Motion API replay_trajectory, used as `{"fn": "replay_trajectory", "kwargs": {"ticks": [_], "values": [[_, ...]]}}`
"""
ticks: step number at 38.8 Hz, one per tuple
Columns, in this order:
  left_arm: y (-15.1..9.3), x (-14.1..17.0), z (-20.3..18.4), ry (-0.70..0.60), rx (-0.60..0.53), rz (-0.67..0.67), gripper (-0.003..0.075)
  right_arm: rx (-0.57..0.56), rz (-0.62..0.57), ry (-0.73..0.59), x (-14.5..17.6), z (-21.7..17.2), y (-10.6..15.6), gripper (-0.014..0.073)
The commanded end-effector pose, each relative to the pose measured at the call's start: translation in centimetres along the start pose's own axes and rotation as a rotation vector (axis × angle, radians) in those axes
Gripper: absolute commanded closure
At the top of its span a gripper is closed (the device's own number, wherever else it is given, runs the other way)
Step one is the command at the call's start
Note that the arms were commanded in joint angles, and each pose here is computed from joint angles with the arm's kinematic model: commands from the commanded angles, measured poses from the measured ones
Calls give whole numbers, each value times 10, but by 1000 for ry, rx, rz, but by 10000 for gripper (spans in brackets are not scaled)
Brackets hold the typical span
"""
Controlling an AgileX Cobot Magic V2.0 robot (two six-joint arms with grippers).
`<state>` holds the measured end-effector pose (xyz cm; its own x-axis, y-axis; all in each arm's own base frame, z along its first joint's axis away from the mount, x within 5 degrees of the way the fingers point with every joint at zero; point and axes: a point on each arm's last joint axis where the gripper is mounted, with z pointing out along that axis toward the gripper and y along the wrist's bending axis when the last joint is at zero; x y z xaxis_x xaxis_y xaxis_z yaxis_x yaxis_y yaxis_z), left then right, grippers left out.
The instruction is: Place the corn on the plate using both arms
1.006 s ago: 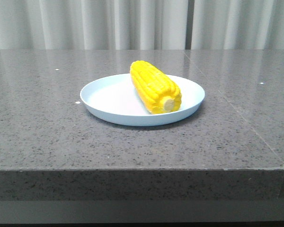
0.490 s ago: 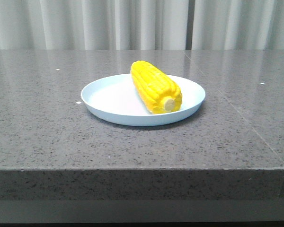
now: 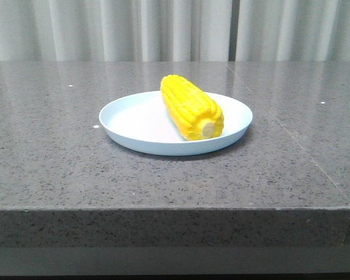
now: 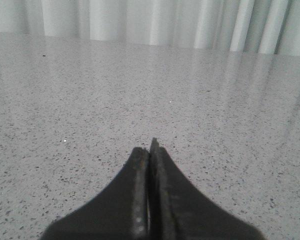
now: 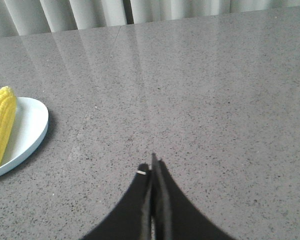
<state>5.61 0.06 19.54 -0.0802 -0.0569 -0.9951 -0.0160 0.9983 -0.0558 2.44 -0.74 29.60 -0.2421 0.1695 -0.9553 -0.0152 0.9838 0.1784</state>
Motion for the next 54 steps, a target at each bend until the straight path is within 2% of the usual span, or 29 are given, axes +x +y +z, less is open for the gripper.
{"fn": "replay_trajectory", "kwargs": {"ticks": [1, 28, 33, 37, 41, 49, 54], "values": [[0, -2, 0, -89, 1, -5, 741, -11, -26, -92, -14, -2, 2, 663], [0, -2, 0, -89, 1, -5, 741, -10, -27, -92, -14, -2, 2, 663], [0, -2, 0, -89, 1, -5, 741, -22, -61, -140, -8, 4, 2, 663], [0, -2, 0, -89, 1, -5, 741, -77, -130, -245, 7, 12, 6, 663], [0, -2, 0, -89, 1, -5, 741, -84, -133, -290, 27, 20, 6, 663], [0, -2, 0, -89, 1, -5, 741, -33, -60, -224, 66, 42, -2, 663], [0, -2, 0, -87, 1, -5, 741, -23, -50, -243, 84, 52, -7, 663]]}}
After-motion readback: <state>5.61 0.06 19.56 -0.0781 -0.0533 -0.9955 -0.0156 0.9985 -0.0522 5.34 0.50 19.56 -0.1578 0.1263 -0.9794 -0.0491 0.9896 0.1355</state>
